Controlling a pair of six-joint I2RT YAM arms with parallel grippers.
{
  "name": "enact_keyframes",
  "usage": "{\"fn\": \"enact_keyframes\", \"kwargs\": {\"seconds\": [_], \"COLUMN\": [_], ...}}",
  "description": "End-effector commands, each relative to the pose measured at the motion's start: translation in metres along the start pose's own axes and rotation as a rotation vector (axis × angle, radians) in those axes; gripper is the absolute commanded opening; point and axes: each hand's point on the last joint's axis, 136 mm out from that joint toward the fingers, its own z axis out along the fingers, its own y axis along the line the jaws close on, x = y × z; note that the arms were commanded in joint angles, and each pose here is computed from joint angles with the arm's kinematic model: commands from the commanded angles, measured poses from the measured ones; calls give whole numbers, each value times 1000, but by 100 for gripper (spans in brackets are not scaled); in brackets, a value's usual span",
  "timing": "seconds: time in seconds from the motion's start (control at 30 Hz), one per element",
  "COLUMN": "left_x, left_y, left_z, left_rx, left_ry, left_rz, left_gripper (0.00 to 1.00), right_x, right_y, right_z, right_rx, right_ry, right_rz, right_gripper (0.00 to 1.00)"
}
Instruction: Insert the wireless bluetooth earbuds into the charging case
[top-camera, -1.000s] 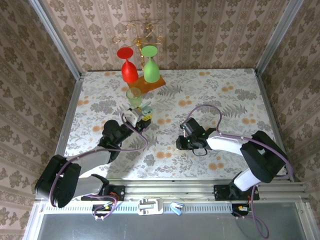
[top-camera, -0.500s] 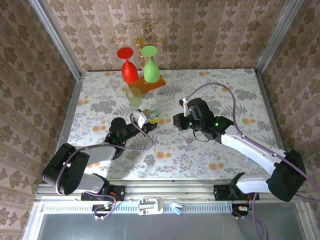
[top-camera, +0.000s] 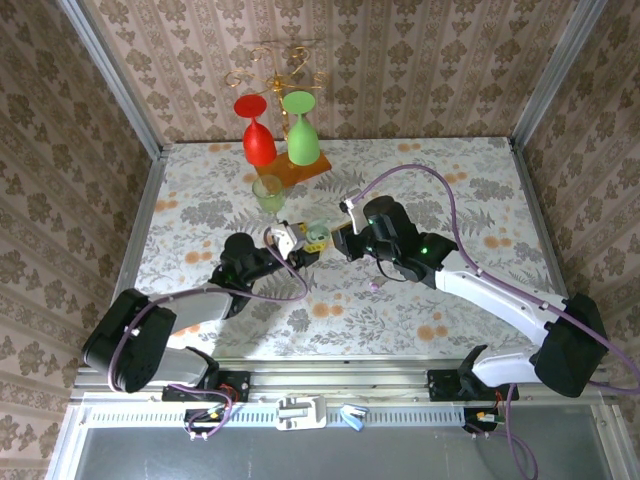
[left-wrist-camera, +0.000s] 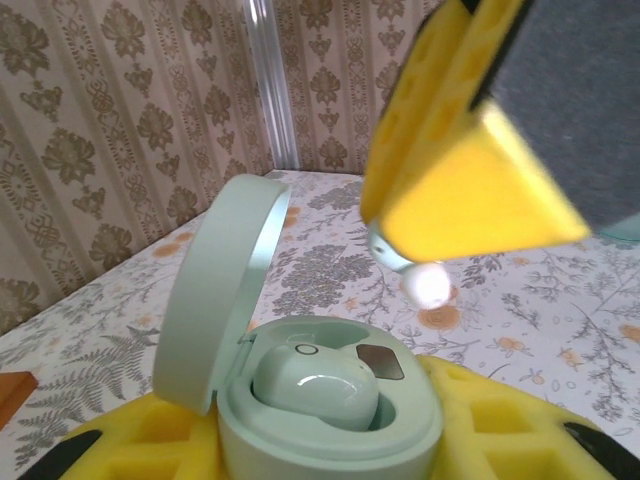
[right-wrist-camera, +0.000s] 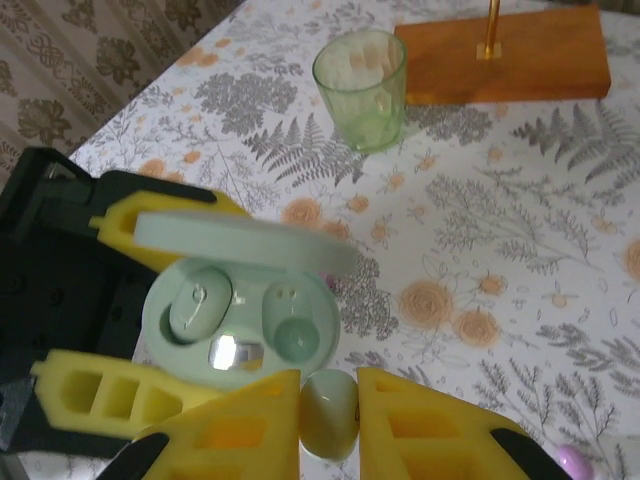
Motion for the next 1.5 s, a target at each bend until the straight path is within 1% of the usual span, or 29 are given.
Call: {"fn": "enact_keyframes", "kwargs": {"seconds": [0.0,0.1,0.13,0.17,0.23,0.43,0.47,0.57,1.0,1.27,1.47], "left_x": [-19,-20,-20,-22,-25,-29,-29,-30,-32,-32,-32], "left_y": [-8,-11,-11,-16,-17,-14,-8,-5,-4,-2,-2], "left_z": [1,1,1,0,-1,-3,-2,-2,0,1,2], "left_rx": [54,72,71,102,104,82,50,33,30,24,30], "left_ry": [-39,-43,-45,-55,-65,-73,-71,-73,-77,-77,-83], "left_rz": [11,9,5,5,4,5,1,-7,-15,-15,-12], "left_gripper": [15,15,15,15,15,16,16,16,16,16,16], "right_x": [-20,-22,-23,-22,-22,-14,-13,-9,-1,7,11], "right_y": [2,2,2,1,1,2,2,2,11,5,11], "right_z": [-4,-2,-1,1,3,7,8,8,14,12,17], "right_rx": [8,8,8,9,11,-1,-1,-5,-61,-19,-36], "right_ry": [-90,-113,-114,-112,-108,-86,-79,-71,-43,-7,26], "right_rz": [-47,-40,-40,-40,-46,-47,-47,-42,-47,-104,-139], "right_gripper": [17,17,17,17,17,17,17,17,17,18,19]}}
